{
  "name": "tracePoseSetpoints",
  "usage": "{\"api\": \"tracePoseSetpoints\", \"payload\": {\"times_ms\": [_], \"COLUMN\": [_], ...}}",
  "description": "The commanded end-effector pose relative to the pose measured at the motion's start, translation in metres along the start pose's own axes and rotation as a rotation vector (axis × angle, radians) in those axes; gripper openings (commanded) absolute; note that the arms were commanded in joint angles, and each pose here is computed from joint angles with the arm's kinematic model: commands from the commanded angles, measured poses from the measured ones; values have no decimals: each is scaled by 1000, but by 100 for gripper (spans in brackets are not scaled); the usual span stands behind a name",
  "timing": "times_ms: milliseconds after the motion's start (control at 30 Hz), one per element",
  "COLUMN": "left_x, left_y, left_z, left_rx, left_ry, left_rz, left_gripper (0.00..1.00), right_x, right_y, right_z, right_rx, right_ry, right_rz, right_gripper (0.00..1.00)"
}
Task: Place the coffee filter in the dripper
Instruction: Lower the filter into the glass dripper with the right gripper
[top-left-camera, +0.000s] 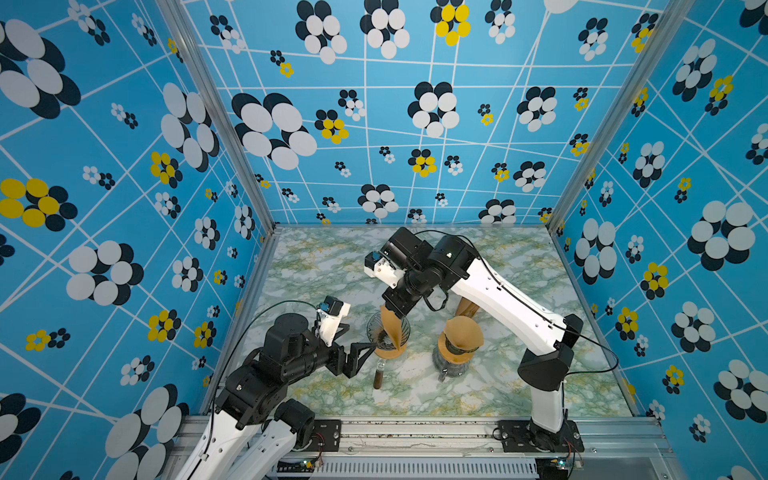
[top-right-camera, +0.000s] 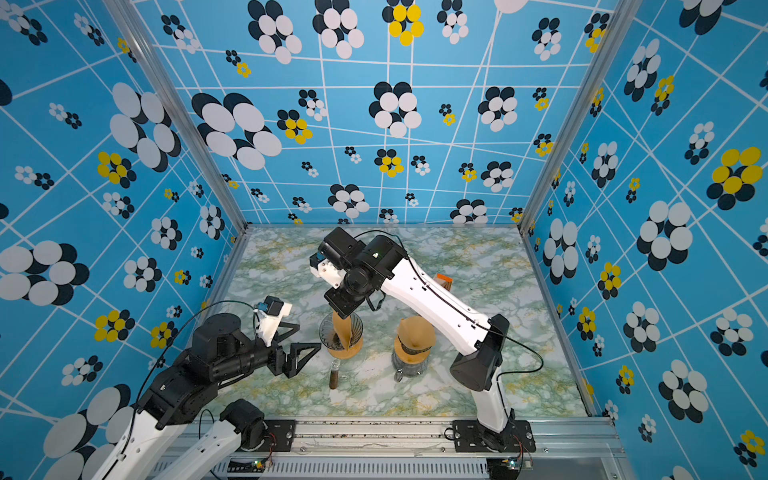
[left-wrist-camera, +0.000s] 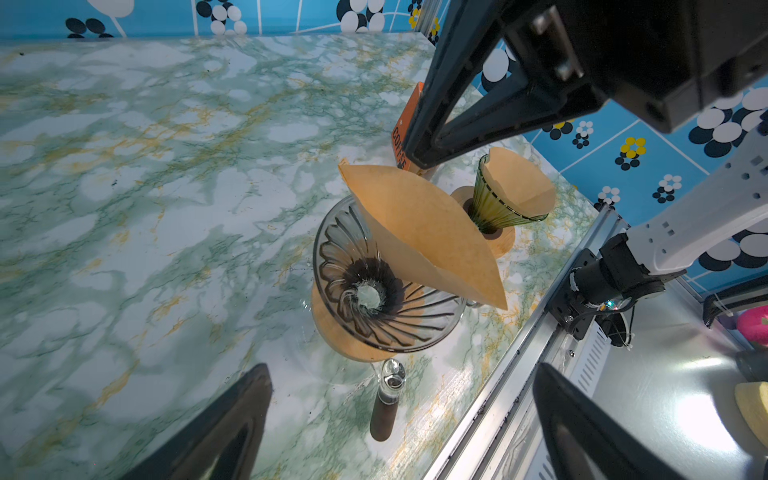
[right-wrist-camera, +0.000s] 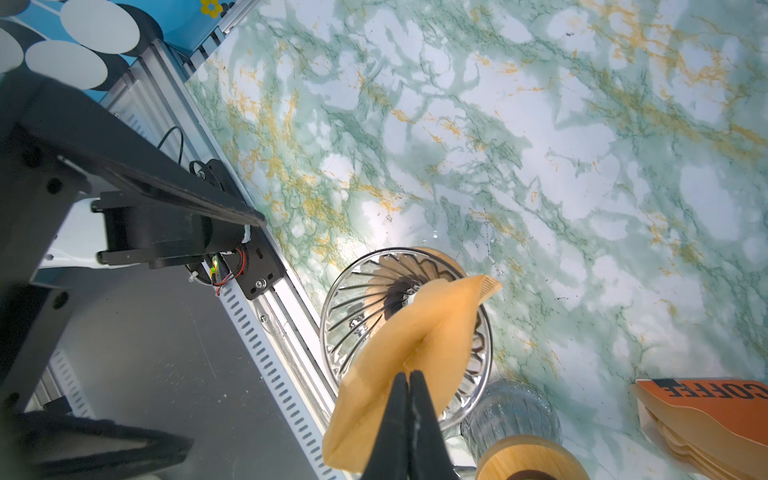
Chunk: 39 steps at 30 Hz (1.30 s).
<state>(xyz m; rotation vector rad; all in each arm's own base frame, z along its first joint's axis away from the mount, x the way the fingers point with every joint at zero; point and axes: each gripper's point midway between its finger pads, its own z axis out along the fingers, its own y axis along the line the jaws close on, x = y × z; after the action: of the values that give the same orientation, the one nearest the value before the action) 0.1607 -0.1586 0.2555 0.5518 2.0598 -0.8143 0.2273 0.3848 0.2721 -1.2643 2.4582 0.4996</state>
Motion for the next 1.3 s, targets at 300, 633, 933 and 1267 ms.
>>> {"api": "tracePoseSetpoints", "payload": {"times_ms": [300,633,933,1267], "left_x": [-2,-2,-2,-1], "left_y": [-6,-5,-4,-4], "left_z": [-3,-4,-3,-2], "left_rx": [31,27,24,25], "left_ry": [-24,-26,-24,-19], "left_rz": [13,13,11,10], "left_gripper": [99,99,99,99], "right_x": [24,36,36,38], "right_y": [-12,-8,-3,0], "right_z": [20,41,58,73], "right_rx": [145,128,89,69], "right_ry": [111,146,149,167], "right_rz": [21,31,52,68], "right_gripper": [2,4,15,22]}}
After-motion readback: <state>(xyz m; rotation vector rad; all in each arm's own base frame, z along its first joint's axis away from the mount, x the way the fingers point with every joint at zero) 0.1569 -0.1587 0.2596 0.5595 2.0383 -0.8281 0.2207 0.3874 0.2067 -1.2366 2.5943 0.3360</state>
